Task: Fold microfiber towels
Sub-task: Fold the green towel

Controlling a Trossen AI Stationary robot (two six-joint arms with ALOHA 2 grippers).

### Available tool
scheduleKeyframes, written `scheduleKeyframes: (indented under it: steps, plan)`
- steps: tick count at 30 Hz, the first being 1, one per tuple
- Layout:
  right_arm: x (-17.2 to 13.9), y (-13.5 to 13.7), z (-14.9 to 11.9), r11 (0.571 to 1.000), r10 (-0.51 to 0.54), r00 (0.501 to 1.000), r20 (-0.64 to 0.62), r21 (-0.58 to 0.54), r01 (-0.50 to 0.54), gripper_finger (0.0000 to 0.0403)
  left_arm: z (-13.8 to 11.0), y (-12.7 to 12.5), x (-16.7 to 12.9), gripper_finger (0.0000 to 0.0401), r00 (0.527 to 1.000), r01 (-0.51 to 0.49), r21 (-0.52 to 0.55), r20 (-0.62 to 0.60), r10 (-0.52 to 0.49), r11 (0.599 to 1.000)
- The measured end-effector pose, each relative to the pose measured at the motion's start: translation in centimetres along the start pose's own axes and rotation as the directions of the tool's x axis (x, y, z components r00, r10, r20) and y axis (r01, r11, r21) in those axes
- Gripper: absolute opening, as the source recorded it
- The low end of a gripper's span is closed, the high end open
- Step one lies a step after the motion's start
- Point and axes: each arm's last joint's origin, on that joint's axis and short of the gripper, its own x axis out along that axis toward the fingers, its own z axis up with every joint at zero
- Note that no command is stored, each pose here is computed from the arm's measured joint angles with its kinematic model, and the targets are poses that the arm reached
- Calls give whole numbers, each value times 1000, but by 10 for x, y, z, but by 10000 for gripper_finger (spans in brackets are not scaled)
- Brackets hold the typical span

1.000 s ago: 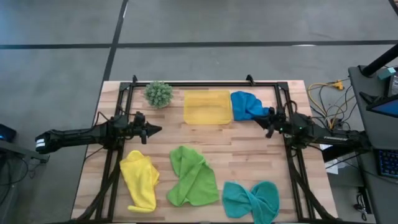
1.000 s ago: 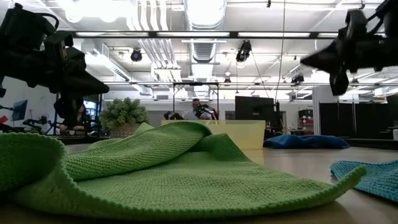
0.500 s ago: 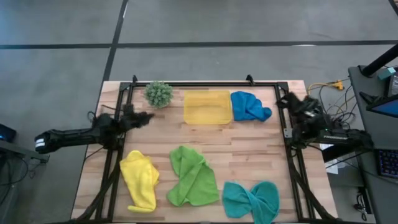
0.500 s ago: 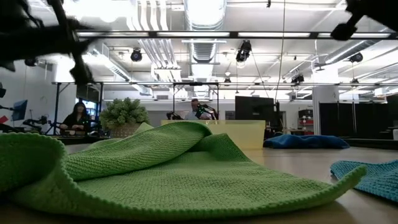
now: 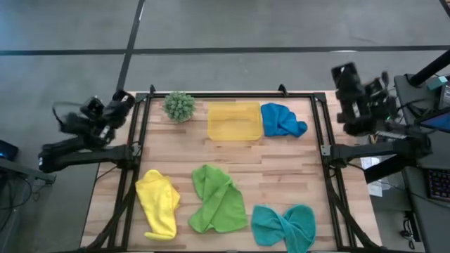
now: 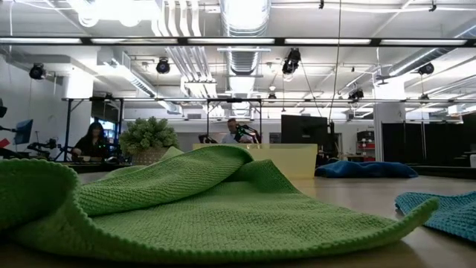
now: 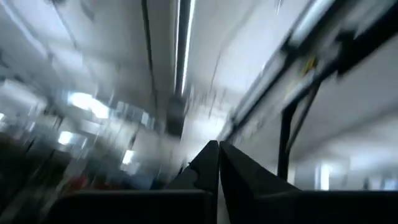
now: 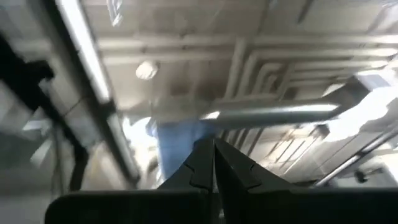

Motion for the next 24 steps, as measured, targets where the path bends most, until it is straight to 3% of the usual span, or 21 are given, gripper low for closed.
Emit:
scheduleKeyframes:
  steps: [2,4,8,11,14,18,21,24]
  plan:
    - [20,4,5,997,81,986,-147,11,-80,9,17,-7,10,0,980,-27,82,-194,43,996]
    - [36,7,4,993,108,936,-335,77,-87,9,34,-14,17,0,938,-28,142,-339,75,989]
    - [58,22,-19,985,115,766,-632,172,-6,9,57,-25,30,0,834,64,141,-552,25,988]
    - [65,40,-49,991,74,620,-781,127,42,9,59,-27,38,0,731,98,76,-683,-20,992]
    - [67,61,-77,991,82,469,-880,124,59,9,52,-26,40,0,611,67,-13,-790,-51,998]
    - [62,87,-108,975,143,312,-939,188,117,9,39,-25,34,0,481,32,-126,-868,-125,992]
    - [55,108,-128,961,205,238,-950,241,137,9,28,-26,35,0,429,-23,-221,-883,-190,975]
    - [49,125,-135,949,254,203,-946,285,138,9,12,-30,40,0,358,-71,-307,-896,-263,949]
